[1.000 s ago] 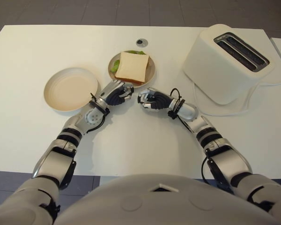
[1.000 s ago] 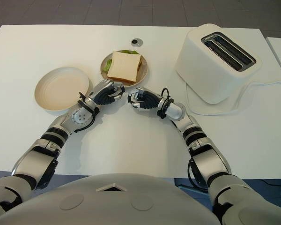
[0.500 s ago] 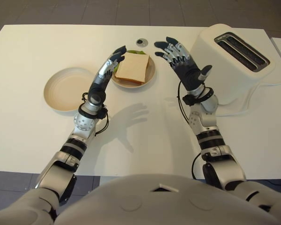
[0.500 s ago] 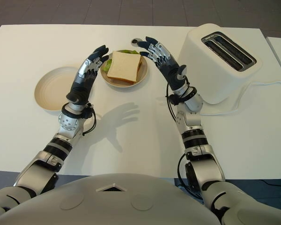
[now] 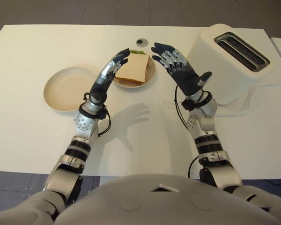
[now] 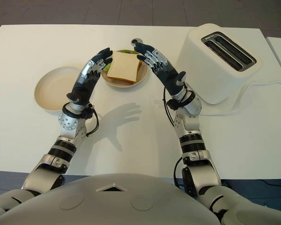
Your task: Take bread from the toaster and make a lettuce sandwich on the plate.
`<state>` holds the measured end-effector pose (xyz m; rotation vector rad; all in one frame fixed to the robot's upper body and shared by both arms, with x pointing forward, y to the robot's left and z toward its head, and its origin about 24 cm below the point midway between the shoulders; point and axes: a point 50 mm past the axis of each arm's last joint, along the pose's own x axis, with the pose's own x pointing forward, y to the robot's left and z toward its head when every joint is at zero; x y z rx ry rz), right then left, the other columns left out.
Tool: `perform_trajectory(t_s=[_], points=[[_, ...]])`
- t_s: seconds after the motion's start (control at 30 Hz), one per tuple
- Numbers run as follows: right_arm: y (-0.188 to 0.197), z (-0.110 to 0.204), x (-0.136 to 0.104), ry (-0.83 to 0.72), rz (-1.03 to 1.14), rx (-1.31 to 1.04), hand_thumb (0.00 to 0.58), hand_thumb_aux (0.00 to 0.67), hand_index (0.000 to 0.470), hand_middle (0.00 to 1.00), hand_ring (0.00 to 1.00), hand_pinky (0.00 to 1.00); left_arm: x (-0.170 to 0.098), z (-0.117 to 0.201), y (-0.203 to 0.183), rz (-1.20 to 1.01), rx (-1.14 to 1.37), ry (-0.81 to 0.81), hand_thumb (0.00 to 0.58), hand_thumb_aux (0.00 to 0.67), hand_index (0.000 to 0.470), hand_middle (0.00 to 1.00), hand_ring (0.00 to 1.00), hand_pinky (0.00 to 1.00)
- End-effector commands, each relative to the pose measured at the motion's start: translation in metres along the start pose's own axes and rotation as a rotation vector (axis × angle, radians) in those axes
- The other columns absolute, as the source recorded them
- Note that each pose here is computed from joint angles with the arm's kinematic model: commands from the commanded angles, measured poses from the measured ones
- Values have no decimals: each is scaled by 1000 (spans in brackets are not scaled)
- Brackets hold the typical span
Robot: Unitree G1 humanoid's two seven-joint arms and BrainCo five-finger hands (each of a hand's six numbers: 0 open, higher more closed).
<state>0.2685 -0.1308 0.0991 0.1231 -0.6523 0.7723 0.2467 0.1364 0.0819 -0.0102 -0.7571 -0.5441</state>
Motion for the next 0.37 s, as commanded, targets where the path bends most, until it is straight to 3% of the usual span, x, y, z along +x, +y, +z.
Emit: perform_trajectory(t_s=[0.03, 0.37], points=[[-3, 4, 0, -44, -52, 98, 0, 0, 0, 0, 0, 0, 2, -3, -1, 69, -119, -4, 0, 0, 0, 0, 0, 0], [8, 0, -19, -104, 93, 468, 0, 0, 0, 0, 0, 0, -4, -26, -4, 60, -480, 20, 0, 0, 0, 0, 0, 0]])
